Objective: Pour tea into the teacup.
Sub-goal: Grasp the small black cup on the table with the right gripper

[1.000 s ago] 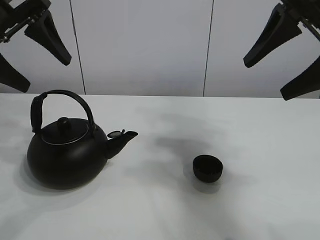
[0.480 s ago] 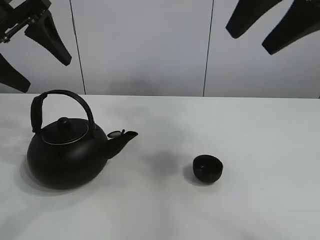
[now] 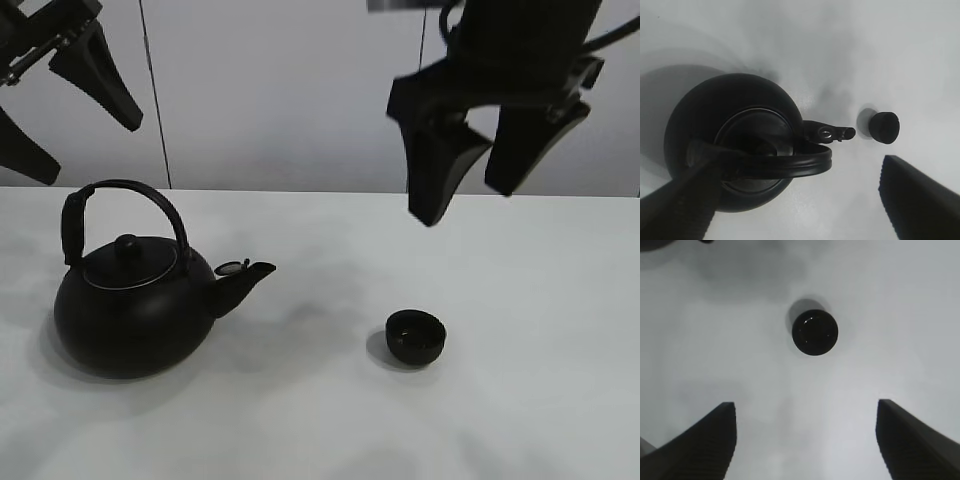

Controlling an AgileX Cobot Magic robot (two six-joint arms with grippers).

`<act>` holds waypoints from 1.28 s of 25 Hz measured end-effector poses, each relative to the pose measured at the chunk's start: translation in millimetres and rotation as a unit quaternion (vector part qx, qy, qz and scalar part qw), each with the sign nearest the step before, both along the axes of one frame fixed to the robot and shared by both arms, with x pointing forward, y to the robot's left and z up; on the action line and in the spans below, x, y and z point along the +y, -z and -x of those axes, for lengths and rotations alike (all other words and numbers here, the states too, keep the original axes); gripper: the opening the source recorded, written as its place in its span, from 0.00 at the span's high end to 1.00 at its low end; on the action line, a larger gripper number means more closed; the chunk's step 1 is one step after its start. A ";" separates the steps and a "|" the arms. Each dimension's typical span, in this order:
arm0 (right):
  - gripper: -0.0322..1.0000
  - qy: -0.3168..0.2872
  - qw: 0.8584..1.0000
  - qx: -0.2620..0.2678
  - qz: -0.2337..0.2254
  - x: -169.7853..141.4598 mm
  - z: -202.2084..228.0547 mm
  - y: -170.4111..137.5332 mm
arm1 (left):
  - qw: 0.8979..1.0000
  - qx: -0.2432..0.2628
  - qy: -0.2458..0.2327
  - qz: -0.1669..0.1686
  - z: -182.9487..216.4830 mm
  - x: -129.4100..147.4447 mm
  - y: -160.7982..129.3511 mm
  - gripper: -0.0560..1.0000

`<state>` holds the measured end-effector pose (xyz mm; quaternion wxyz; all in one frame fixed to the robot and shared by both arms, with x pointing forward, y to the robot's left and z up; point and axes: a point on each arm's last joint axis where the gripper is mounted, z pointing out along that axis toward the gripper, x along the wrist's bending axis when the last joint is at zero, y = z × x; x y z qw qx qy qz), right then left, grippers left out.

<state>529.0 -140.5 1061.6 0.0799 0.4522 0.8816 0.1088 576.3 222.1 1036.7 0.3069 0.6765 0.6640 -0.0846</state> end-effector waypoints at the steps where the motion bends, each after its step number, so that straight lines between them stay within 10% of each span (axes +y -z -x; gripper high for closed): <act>1: 0.45 0.004 1.000 0.011 0.006 1.9 -4.0 9.0 | 1.000 0.000 0.000 0.000 0.0 0.0 0.0 0.36; 13: 0.45 0.042 0.995 0.082 0.038 22.4 -41.7 112.5 | 1.000 0.000 0.000 0.000 0.0 0.0 0.0 0.36; 32: 0.35 0.045 0.997 0.054 0.020 30.5 -56.2 141.3 | 1.000 0.000 0.000 0.000 0.0 0.0 0.0 0.36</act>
